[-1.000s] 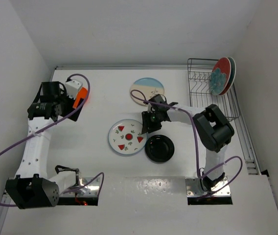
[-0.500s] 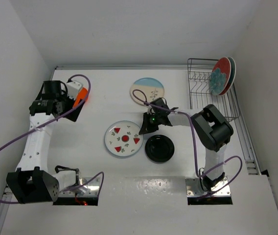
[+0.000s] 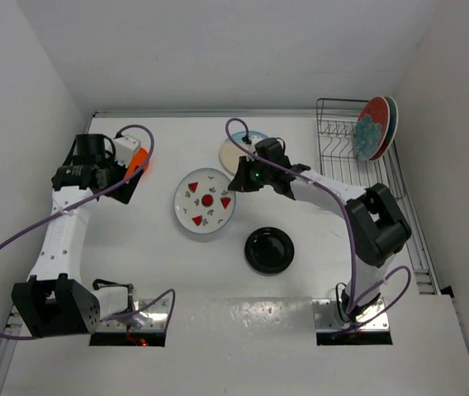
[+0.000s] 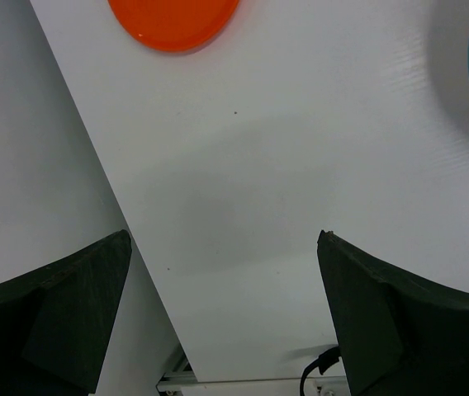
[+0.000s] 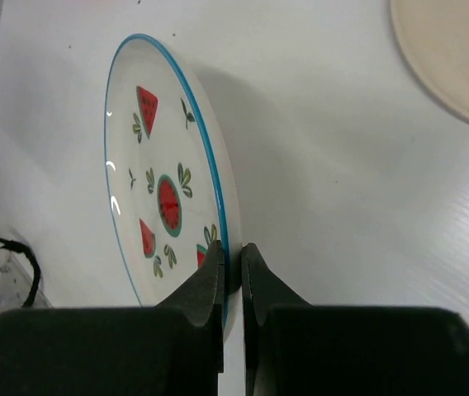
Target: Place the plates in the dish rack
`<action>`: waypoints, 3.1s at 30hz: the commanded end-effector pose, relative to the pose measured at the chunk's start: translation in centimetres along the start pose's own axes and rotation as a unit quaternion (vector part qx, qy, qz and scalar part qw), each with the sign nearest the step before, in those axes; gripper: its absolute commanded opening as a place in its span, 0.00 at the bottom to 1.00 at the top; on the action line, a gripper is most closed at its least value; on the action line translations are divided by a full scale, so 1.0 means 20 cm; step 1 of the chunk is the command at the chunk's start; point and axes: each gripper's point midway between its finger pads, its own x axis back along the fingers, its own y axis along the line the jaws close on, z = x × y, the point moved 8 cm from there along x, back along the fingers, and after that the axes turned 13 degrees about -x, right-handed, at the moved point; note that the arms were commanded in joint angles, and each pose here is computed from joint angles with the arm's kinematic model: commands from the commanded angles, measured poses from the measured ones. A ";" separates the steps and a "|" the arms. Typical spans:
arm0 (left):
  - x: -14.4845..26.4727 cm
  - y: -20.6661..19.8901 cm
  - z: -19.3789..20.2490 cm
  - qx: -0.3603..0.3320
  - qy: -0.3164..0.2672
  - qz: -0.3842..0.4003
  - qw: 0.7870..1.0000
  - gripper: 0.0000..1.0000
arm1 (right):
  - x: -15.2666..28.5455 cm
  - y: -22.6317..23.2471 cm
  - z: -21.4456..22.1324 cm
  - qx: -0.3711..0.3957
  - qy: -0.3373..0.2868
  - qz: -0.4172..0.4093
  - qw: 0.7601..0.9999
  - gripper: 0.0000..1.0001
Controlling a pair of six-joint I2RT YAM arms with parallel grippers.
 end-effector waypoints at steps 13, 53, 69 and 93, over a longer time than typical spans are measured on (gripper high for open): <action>0.01 0.10 -0.07 0.002 -0.015 -0.030 0.999 1.00 | 0.70 0.22 -0.79 0.085 -0.298 0.020 0.950 0.00; -0.35 0.15 -0.19 0.025 0.009 0.042 0.999 1.00 | 1.64 -0.71 -1.54 0.239 -0.450 0.566 0.648 0.00; -0.43 0.16 -0.21 0.030 0.020 0.051 0.998 1.00 | 1.38 -0.84 -1.35 0.273 -0.378 0.651 0.599 0.00; -0.41 0.14 -0.23 0.021 -0.002 0.074 0.997 1.00 | 1.12 -0.91 -1.34 0.210 -0.385 0.538 0.720 0.54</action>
